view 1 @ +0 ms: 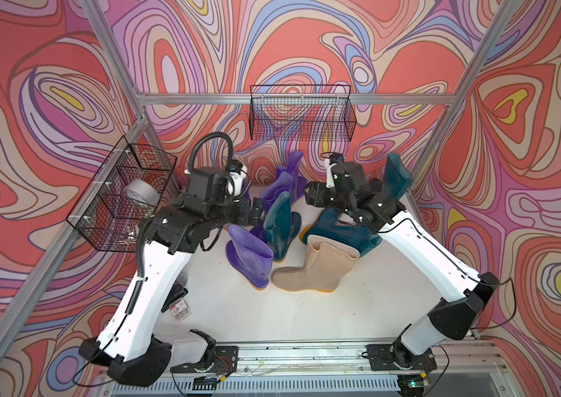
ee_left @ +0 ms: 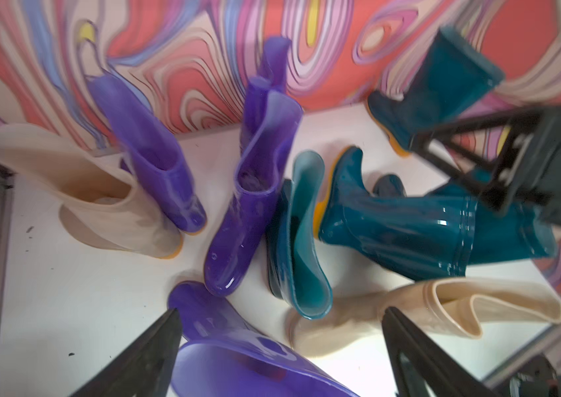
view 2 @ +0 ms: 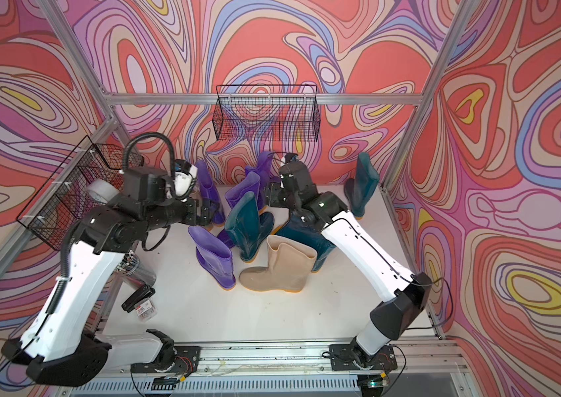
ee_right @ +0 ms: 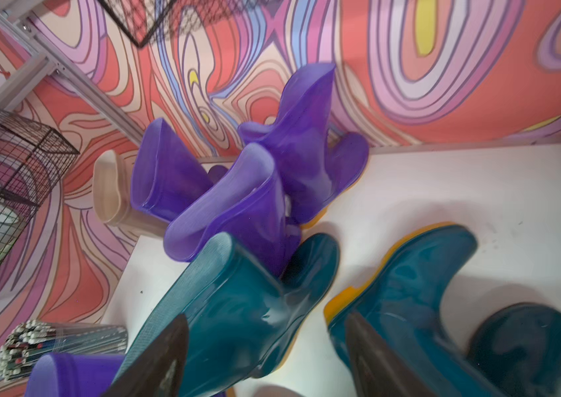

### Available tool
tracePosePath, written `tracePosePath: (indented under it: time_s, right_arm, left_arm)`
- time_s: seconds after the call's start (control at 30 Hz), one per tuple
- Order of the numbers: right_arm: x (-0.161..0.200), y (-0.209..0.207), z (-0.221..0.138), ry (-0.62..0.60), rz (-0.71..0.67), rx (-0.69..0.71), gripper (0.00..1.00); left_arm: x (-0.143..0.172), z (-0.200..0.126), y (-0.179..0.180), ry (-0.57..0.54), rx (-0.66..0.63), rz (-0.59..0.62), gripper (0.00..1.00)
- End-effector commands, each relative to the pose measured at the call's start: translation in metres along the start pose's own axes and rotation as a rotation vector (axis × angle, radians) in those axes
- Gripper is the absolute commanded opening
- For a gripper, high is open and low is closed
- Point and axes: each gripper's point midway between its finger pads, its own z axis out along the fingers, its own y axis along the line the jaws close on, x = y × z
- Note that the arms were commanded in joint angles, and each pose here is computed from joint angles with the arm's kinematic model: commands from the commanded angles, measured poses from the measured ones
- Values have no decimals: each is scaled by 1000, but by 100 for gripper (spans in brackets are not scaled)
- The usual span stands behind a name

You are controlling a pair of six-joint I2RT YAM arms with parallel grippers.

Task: Match and arrange rain boots in pairs
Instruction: Pick up the rain boot at the center of the board.

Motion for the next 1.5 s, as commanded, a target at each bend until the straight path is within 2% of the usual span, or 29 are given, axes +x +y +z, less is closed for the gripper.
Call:
tracePosePath:
  time_s: [0.0,0.1,0.27,0.4,0.5,0.67,0.77,0.83,0.97,1.0,1.1,1.27,1.47]
  right_arm:
    - [0,30,3,-31,114,-12,74]
    - [22,58,10,7,162,-23,78]
    - [48,65,30,71,278,7,83]
    - [60,63,38,100,266,91,84]
    - [75,71,52,165,243,94,85]
    - [92,71,61,188,231,131,81]
    - [106,65,64,217,215,155,74]
    - [114,62,66,231,186,160,65]
    - [123,62,70,260,106,141,39]
    - [124,62,70,263,93,141,28]
    - [117,61,66,241,64,140,11]
    - [93,61,53,172,1,136,1]
    - [51,69,29,85,-146,119,0]
  left_arm:
    - [15,2,40,-6,-123,-135,93]
    - [24,-1,51,-17,-133,-175,94]
    - [38,7,48,8,-102,-192,93]
    - [46,9,45,6,-77,-197,93]
    - [53,8,46,6,-75,-198,93]
    - [58,6,50,4,-94,-188,94]
    - [61,7,50,11,-94,-182,94]
    - [62,8,50,7,-91,-181,94]
    - [61,9,44,-31,-46,-175,94]
    - [61,10,44,-41,-44,-175,94]
    - [59,13,43,-41,-34,-177,94]
    - [54,19,38,-27,-9,-179,94]
    - [48,21,35,-35,6,-177,94]
